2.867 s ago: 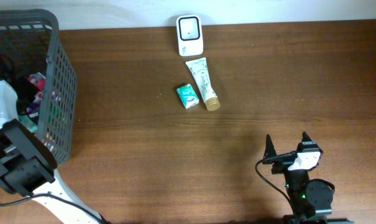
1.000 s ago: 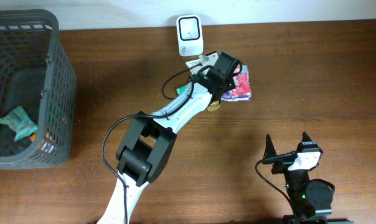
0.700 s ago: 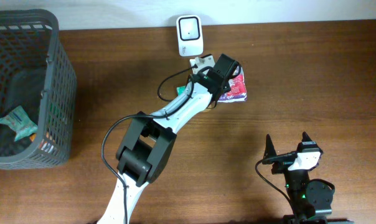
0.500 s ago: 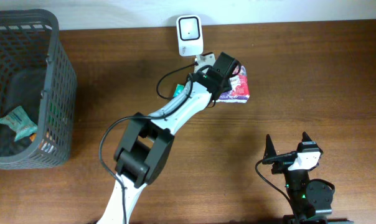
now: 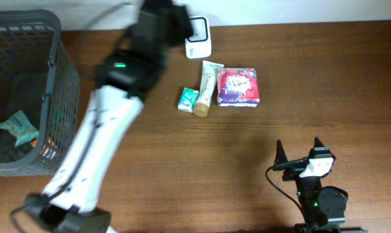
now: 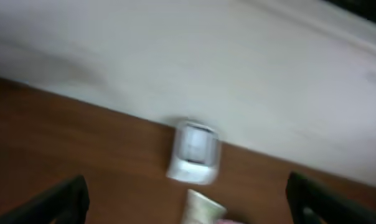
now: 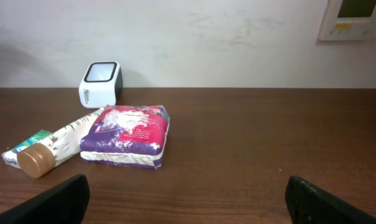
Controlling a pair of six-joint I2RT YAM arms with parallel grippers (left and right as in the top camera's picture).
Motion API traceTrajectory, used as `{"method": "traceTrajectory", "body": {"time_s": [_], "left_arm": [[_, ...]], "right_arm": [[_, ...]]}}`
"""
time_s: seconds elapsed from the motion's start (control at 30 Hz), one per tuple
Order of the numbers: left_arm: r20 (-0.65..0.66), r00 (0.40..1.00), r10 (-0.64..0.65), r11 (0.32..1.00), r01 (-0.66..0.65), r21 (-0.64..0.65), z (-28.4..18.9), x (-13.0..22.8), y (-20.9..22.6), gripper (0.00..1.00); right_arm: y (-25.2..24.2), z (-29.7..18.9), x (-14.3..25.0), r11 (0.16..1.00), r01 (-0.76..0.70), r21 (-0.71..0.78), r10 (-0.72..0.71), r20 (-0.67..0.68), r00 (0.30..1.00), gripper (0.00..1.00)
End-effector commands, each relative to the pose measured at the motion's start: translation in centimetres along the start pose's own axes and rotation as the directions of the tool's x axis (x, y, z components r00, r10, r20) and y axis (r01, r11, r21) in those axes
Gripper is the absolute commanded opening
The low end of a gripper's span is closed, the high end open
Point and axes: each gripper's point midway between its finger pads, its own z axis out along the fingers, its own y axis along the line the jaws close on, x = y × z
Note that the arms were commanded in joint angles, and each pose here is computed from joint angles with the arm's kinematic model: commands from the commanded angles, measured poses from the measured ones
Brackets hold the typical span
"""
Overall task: Scan the item barcode
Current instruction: 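Hold the red-purple pack under the scanner, then place it right of the tube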
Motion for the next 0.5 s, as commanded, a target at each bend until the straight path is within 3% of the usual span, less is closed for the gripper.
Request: {"method": "traceTrajectory", "body": {"time_s": [0.0, 0.1, 0.23, 0.37, 0.47], "left_arm": [[0.14, 0.99, 0.007, 0.959, 0.033, -0.28, -3.8, -6.7, 11.0, 0.99], [0.173, 0.984, -0.044, 0.874, 0.121, -0.471, -5.7, -8.9, 20.6, 0.99], [0.178, 0.976, -0.129, 0.701, 0.217, -0.68, -8.6, -8.9, 32.8, 0.99], [0.159, 0.967, -0.2, 0.553, 0.246, -0.796, -10.0, -7.2, 41.1, 0.94], [0.059, 0.972, -0.229, 0.503, 0.17, -0.847, -9.6, -5.0, 44.8, 0.93]], "right_arm": [[0.0, 0.0, 0.3, 1.0, -0.005, 0.001, 0.005, -0.004, 1.0, 0.99], [0.0, 0.0, 0.3, 1.0, -0.005, 0.001, 0.005, -0.004, 1.0, 0.99], [0.0, 0.0, 0.3, 1.0, -0.005, 0.001, 0.005, -0.004, 1.0, 0.99], [0.0, 0.0, 0.3, 1.0, -0.005, 0.001, 0.005, -0.004, 1.0, 0.99], [0.0, 0.0, 0.3, 1.0, -0.005, 0.001, 0.005, -0.004, 1.0, 0.99]]}}
